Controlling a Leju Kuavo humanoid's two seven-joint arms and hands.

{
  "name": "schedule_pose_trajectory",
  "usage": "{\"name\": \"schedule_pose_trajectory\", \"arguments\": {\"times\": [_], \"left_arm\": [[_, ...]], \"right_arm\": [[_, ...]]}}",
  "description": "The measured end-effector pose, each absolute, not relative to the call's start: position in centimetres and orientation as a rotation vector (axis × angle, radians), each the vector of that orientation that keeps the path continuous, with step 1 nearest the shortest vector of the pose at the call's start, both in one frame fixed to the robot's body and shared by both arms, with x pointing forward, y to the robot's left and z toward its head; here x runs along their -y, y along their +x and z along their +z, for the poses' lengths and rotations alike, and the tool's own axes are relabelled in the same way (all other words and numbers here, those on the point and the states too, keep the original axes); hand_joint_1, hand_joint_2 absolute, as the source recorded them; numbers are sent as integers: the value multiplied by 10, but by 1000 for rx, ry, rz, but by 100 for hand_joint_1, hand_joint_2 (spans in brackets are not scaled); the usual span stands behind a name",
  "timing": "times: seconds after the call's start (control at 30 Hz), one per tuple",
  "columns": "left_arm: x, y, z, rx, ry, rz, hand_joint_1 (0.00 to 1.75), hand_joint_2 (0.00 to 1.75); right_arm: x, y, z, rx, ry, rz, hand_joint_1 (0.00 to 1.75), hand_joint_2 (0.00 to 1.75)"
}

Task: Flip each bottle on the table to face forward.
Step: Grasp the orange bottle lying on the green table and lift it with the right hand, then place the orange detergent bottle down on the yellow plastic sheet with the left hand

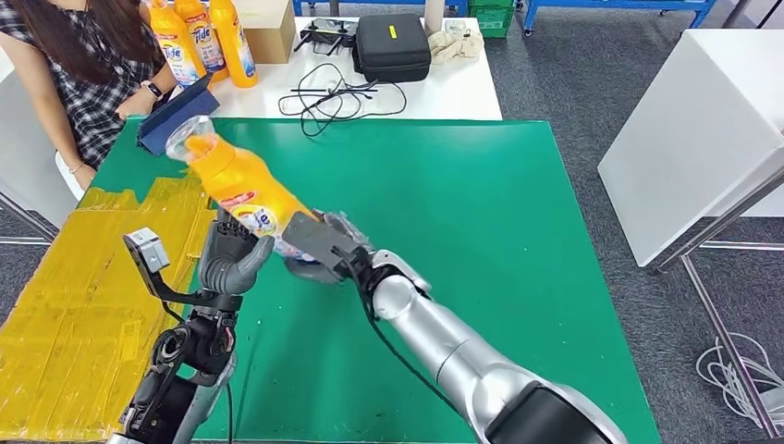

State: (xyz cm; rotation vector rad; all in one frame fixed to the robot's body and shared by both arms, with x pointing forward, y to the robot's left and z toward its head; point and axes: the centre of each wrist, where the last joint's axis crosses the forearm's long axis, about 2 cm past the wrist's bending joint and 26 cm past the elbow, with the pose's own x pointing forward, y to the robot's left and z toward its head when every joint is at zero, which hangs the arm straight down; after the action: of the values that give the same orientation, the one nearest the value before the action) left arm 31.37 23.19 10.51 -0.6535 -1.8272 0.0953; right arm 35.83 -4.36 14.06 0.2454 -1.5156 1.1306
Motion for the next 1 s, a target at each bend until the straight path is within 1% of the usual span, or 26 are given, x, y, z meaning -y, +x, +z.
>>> {"name": "schedule_pose_trajectory", "arguments": {"times": [0.17, 0.43, 0.57, 1.0], "left_arm": [[-244, 310, 95, 1778, -688, 179, 0, 175], [-250, 307, 87, 1751, -636, 187, 0, 175], [-251, 307, 86, 1753, -601, 172, 175, 175], [-253, 308, 86, 1780, -569, 147, 175, 175]], "right_arm": [[24, 334, 131, 1516, 230, 1254, 175, 175], [18, 329, 131, 1517, 186, 1333, 175, 175], [19, 330, 131, 1514, 174, 1353, 175, 175], [20, 330, 130, 1518, 166, 1350, 175, 175]]}}
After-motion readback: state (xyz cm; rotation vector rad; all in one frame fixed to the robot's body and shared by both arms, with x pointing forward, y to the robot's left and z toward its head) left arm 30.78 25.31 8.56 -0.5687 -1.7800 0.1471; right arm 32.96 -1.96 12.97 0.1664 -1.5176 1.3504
